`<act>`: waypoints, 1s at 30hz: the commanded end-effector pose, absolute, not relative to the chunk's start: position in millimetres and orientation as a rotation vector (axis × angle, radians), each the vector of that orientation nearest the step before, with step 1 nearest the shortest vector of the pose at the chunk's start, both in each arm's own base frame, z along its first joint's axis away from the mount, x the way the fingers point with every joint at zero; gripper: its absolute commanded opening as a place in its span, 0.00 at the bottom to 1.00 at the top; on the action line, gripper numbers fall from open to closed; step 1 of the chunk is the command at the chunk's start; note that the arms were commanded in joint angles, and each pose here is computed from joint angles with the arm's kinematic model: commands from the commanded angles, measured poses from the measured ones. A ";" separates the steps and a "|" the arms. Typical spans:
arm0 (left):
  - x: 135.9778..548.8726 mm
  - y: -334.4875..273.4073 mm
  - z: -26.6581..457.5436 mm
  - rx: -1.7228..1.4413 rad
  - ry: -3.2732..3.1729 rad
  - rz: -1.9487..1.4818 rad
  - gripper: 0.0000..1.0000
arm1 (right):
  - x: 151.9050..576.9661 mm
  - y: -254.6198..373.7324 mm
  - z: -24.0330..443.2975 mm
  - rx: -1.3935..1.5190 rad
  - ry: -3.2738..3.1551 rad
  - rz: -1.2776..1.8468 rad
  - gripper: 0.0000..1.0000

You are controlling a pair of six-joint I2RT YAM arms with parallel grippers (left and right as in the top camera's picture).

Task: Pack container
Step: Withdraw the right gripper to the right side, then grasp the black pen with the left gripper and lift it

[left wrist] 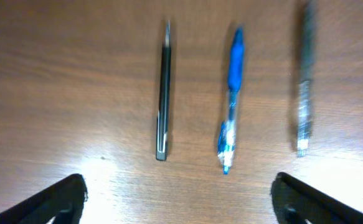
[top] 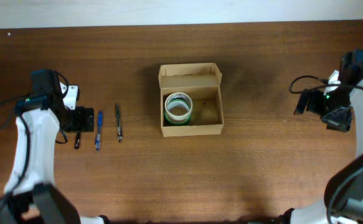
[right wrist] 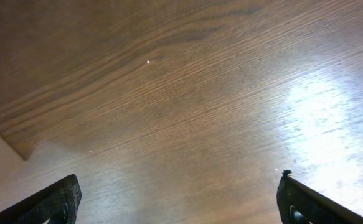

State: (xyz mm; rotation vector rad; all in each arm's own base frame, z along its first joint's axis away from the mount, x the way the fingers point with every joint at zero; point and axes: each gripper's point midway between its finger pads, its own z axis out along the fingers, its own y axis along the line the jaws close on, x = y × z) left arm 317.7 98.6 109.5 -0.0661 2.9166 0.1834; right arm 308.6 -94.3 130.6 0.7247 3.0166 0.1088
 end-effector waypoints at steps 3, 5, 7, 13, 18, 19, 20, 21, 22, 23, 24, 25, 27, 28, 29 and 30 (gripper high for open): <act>315.7 110.3 62.7 -0.081 3.059 0.182 0.83 | 308.5 -94.7 107.9 0.777 3.076 0.136 0.99; 317.6 110.8 50.1 -0.078 3.082 0.175 0.83 | 309.3 -94.9 103.9 0.780 3.085 0.139 0.99; 319.5 115.2 38.9 -0.081 3.099 0.201 0.82 | 309.1 -94.8 101.8 0.782 3.092 0.140 0.99; 330.2 125.5 22.0 -0.097 3.087 0.249 0.83 | 309.2 -94.9 101.6 0.782 3.092 0.140 0.99; 338.8 126.0 19.1 -0.100 3.057 0.233 0.83 | 309.2 -94.9 101.6 0.782 3.092 0.140 0.99; 340.2 127.4 17.9 -0.104 3.052 0.235 0.83 | 309.2 -94.9 101.6 0.782 3.092 0.140 0.99; 341.5 127.1 16.5 -0.105 3.049 0.223 0.82 | 309.1 -94.8 101.6 0.782 3.093 0.140 0.99; 342.8 124.1 14.6 -0.092 3.046 0.184 0.82 | 309.2 -94.9 101.6 0.782 3.092 0.140 0.99; 343.8 119.9 11.8 -0.074 3.045 0.125 0.82 | 309.2 -94.9 101.6 0.782 3.092 0.140 0.99; 343.6 118.2 9.6 -0.080 3.046 0.089 0.83 | 309.2 -94.9 101.6 0.782 3.092 0.140 0.99; 342.6 116.8 7.0 -0.086 3.051 0.059 0.82 | 309.2 -94.9 101.6 0.782 3.092 0.140 0.99; 340.7 116.0 3.7 -0.092 3.061 0.039 0.82 | 309.2 -94.9 101.6 0.782 3.092 0.140 0.99; 335.7 116.7 -2.8 -0.092 3.087 0.021 0.81 | 309.1 -94.8 101.6 0.782 3.093 0.140 0.99; 333.7 116.8 -6.1 -0.091 3.099 0.013 0.80 | 309.2 -94.9 101.6 0.782 3.092 0.140 0.99; 332.5 116.6 -8.2 -0.089 3.107 0.008 0.79 | 309.2 -94.9 101.6 0.782 3.092 0.140 0.99; 331.6 116.2 -10.8 -0.088 3.115 0.006 0.78 | 309.2 -94.9 101.6 0.782 3.092 0.140 0.99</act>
